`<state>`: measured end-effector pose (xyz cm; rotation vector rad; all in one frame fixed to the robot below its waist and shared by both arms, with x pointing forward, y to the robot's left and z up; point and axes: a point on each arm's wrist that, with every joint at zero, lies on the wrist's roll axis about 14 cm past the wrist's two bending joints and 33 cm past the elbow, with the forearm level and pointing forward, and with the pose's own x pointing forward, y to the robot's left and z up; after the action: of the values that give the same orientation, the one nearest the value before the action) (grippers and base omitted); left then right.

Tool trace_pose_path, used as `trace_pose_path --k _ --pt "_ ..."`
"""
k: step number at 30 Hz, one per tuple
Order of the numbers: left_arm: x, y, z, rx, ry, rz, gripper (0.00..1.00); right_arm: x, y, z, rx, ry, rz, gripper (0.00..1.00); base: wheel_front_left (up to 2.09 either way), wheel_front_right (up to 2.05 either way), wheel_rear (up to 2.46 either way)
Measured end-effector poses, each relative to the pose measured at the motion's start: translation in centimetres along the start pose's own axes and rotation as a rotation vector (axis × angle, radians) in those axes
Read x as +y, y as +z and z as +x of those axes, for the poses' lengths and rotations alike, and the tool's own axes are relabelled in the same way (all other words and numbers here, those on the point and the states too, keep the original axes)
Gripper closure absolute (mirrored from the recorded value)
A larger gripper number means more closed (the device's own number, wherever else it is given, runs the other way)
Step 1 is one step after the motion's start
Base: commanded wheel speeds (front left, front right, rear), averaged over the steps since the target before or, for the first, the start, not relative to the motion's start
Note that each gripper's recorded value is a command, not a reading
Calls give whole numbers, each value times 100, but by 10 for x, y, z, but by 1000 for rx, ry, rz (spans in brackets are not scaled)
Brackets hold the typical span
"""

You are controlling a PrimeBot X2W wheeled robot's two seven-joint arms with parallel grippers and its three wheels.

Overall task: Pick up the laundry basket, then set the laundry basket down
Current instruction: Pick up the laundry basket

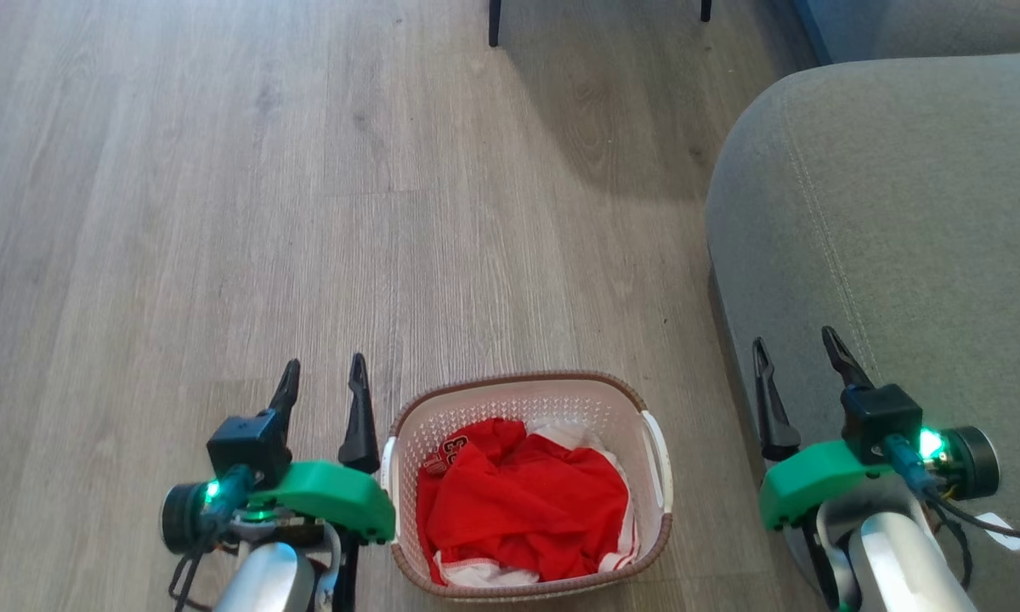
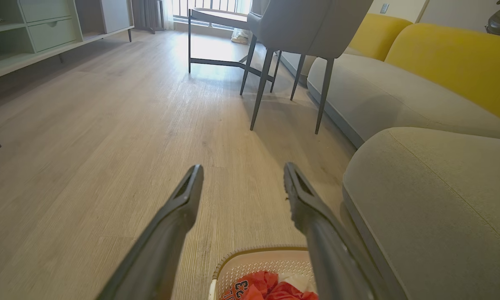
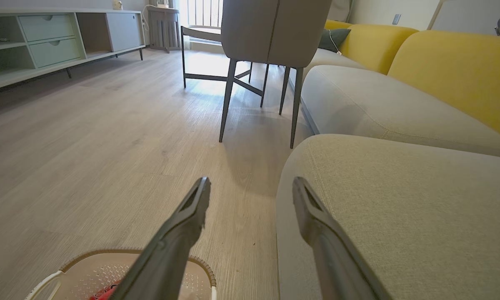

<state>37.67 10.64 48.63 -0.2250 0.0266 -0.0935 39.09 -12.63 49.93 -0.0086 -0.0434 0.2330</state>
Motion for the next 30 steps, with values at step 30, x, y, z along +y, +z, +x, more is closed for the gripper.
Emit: trace_pose_path --k 30 --pt "-4 -15 0 44 -14 4 0 3 -9 6 26 12 4 0 0 0 0"
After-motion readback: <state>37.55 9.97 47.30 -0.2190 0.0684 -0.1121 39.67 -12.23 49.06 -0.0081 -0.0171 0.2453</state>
